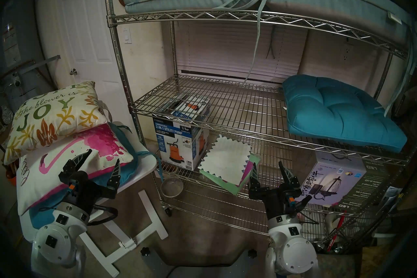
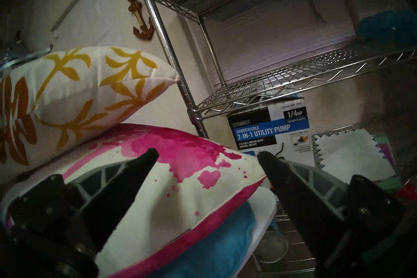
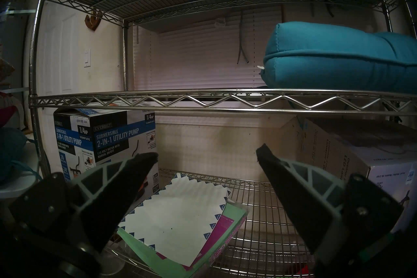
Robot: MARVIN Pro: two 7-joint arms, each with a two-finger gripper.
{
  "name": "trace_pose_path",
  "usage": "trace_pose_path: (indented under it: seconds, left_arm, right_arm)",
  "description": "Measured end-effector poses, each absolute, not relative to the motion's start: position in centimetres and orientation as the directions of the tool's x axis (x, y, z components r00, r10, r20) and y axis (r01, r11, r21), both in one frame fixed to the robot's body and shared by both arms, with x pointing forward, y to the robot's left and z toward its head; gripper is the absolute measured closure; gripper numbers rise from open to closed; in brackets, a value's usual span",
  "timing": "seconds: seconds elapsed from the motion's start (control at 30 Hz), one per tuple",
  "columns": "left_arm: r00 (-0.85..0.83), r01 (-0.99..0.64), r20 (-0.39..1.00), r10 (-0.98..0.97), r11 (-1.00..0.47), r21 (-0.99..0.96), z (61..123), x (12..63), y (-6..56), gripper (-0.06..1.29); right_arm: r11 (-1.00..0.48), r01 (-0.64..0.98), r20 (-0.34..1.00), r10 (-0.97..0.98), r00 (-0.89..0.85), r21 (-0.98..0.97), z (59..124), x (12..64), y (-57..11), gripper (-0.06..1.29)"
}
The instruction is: Put cushion on the shelf
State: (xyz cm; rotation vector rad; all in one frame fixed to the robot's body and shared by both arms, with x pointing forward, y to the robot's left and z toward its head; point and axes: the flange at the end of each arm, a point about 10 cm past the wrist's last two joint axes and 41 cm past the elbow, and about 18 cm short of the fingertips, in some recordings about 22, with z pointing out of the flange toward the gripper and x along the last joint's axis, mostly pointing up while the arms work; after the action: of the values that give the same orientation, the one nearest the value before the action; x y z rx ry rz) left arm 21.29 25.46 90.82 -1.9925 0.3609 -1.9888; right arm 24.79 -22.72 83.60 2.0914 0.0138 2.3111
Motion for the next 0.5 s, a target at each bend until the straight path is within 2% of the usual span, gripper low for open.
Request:
trace_pose_path:
  seconds: [0.5]
  left_arm:
    - [-0.029, 0.180, 0.783, -0.621, -0.774, -0.607, 93.3, 21.9, 28.5, -0.04]
  right_arm:
    - [-1.000, -0.012, 0.995, 0.024, -0.098, 0.023, 83.6, 24.8, -22.7, -0.03]
